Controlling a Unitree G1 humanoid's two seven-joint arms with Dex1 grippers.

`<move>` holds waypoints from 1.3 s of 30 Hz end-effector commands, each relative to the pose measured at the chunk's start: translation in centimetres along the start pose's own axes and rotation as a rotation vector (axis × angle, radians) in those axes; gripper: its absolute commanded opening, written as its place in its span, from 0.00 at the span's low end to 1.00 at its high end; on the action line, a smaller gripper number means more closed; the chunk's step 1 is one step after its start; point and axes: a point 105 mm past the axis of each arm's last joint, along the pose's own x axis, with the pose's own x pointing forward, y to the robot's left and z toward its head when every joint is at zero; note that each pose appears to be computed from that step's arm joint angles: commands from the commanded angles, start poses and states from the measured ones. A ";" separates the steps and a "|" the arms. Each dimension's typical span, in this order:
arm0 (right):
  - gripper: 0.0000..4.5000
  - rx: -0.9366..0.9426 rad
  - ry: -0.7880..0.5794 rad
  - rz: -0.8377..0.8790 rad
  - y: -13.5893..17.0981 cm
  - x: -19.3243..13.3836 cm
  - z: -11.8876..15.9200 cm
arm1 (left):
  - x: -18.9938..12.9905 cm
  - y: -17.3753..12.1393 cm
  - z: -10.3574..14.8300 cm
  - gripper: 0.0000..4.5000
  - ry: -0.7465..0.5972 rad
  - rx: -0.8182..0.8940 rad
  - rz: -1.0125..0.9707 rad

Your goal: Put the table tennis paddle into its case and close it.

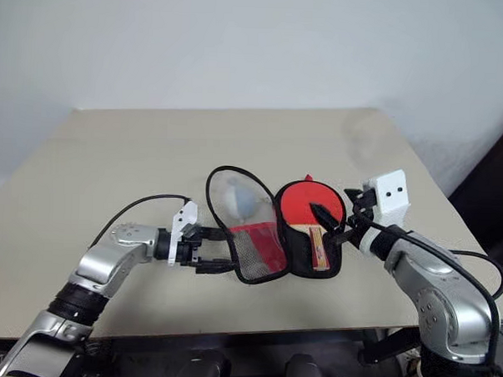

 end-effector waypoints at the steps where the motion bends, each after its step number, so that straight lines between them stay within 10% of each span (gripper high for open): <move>1: 0.99 -0.005 -0.096 -0.089 -1.8 0.5 1.8 | 1.7 -0.4 2.8 1.00 -0.059 0.093 -0.054; 10: 0.99 0.085 -0.275 -0.204 -3.8 1.3 4.7 | 6.7 -1.8 8.3 1.00 -0.249 0.089 -0.114; 39: 0.99 0.180 -0.291 -0.661 -10.9 0.3 2.4 | 10.9 -3.2 9.8 1.00 -0.387 -0.330 -0.183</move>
